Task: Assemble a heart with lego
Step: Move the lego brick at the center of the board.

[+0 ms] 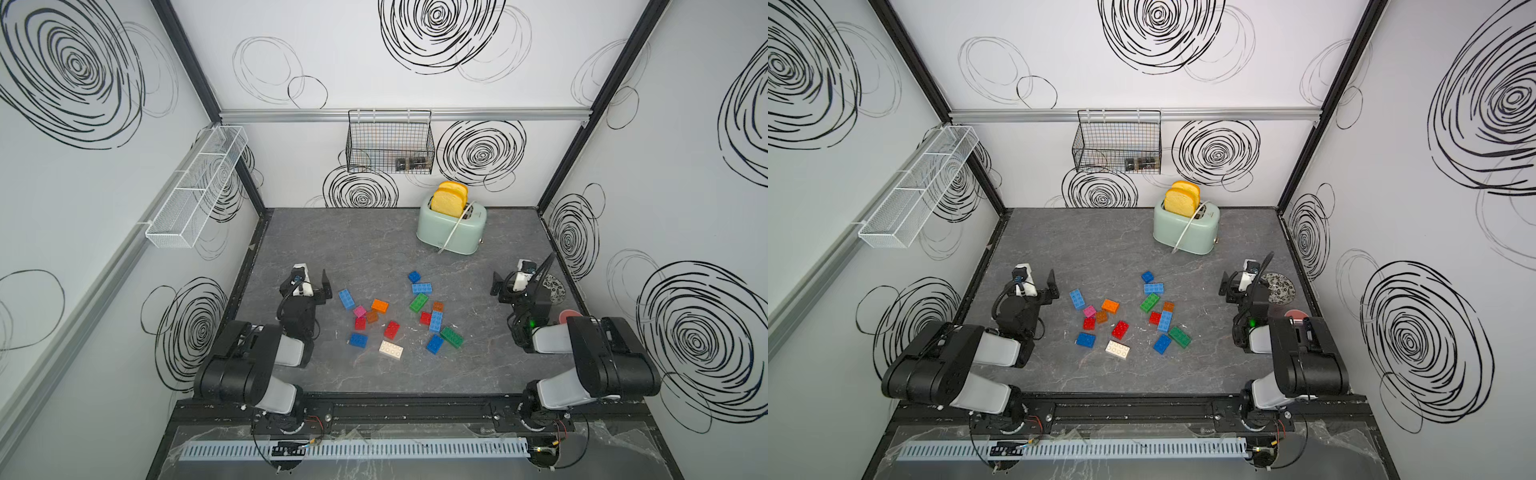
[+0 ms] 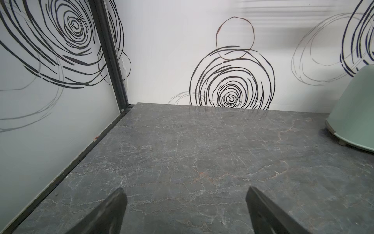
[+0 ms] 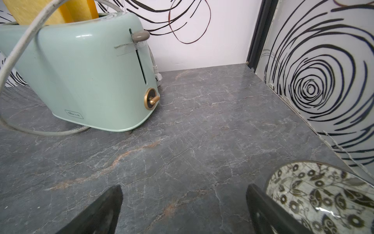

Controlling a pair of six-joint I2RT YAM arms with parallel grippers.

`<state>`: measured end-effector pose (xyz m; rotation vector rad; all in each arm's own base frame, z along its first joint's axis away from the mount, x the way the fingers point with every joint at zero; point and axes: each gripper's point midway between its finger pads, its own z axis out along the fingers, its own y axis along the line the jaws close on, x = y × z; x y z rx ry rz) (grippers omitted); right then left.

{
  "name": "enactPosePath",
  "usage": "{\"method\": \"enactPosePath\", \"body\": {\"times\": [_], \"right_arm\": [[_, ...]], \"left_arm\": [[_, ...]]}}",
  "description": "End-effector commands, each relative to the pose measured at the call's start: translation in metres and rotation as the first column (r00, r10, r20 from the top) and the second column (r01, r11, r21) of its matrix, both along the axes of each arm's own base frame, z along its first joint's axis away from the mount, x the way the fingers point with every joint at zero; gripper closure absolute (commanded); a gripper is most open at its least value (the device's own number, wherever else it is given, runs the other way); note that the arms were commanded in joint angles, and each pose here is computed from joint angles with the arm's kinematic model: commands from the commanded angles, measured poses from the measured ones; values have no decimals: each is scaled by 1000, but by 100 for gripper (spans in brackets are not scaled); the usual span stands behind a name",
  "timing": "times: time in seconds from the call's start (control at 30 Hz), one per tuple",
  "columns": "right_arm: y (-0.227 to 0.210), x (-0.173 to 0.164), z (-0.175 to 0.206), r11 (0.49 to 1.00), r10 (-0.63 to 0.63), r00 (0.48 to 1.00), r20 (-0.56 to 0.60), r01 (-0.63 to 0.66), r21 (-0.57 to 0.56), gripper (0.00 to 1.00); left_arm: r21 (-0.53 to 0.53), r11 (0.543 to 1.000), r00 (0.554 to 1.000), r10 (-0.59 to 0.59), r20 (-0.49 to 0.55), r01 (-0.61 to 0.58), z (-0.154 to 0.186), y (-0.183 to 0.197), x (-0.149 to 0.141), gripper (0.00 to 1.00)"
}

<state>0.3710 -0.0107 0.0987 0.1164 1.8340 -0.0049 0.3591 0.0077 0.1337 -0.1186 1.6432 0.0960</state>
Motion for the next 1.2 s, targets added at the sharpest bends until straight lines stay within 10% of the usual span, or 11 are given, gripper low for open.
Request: {"method": "enactPosePath", "body": {"times": [0.0, 1.17], "right_arm": [[-1, 6, 18, 1000, 1, 998, 61, 0, -5, 2], [-10, 12, 32, 999, -50, 998, 23, 50, 11, 2]], "left_arm": [[2, 1000, 997, -3, 76, 3, 20, -1, 3, 4], [-23, 999, 999, 29, 42, -28, 26, 6, 11, 4]]}}
